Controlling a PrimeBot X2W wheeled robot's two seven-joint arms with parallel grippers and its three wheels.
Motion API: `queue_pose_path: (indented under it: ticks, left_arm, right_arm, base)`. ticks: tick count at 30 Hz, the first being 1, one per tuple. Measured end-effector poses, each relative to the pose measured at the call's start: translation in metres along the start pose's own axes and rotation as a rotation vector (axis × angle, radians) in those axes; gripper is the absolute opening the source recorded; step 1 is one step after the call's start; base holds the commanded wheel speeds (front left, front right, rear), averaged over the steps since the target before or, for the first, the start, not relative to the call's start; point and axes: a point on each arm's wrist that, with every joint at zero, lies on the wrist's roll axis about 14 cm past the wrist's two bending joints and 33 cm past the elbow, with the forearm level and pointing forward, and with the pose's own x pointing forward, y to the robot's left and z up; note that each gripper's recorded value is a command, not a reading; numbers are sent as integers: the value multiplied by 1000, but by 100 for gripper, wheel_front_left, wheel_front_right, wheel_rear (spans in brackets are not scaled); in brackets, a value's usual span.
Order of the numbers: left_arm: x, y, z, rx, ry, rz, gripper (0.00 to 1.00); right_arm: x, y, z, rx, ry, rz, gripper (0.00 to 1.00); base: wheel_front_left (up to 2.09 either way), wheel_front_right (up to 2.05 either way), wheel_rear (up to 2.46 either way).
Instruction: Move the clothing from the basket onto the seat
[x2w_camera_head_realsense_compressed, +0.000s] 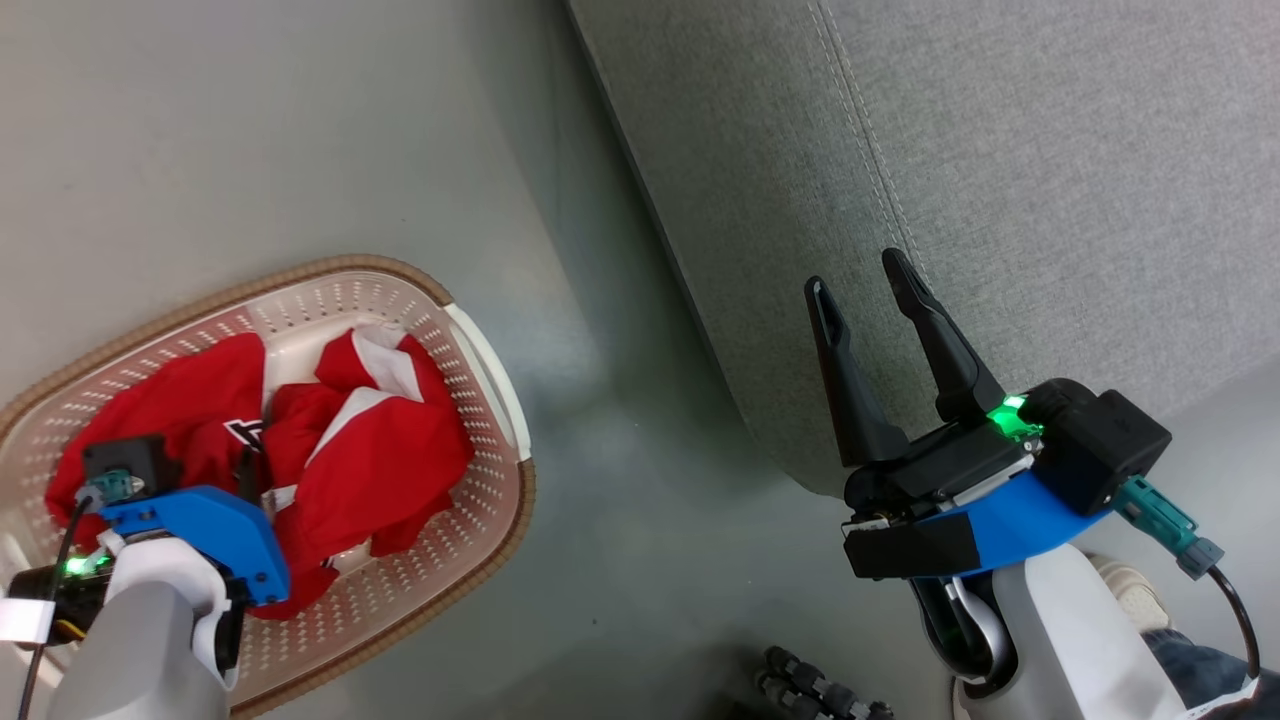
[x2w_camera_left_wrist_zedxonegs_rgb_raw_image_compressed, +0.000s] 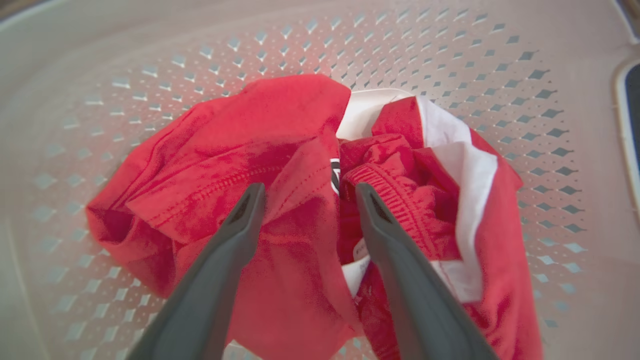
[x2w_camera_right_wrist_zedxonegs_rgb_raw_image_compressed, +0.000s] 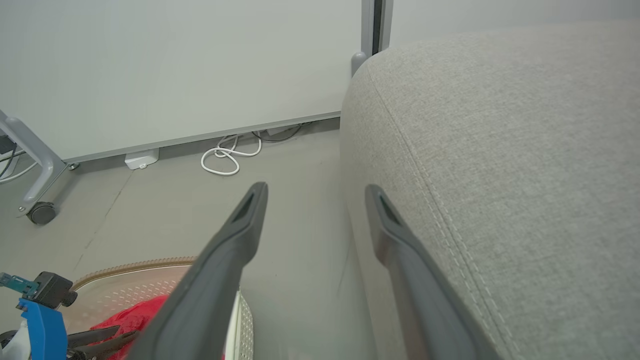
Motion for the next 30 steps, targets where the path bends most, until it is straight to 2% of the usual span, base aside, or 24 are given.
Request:
queue_pose_path:
  ticks: [7,12,13,14,15,30]
  left_arm:
    - [18,17,-16,43,79,87,100]
    - [24,21,-29,64,146,108,100]
    - [25,22,-30,69,156,111,72]
    - [25,22,-31,71,161,115,15]
    - [26,23,-31,71,161,116,0]
    - [21,19,-21,33,120,93,0]
  right_arm:
    - [2,-4,-9,1,25,-13,100]
    - [3,-7,-15,2,43,-21,100]
    - [3,-6,-16,2,45,-21,100]
    - [4,-6,-17,3,46,-20,100]
    - [4,-5,-18,5,47,-18,100]
    - [11,3,-11,25,23,10,100]
  base:
    - [0,0,0]
    - [0,0,0]
    - [0,0,0]
    - [0,0,0]
    - [0,0,0]
    - [0,0,0]
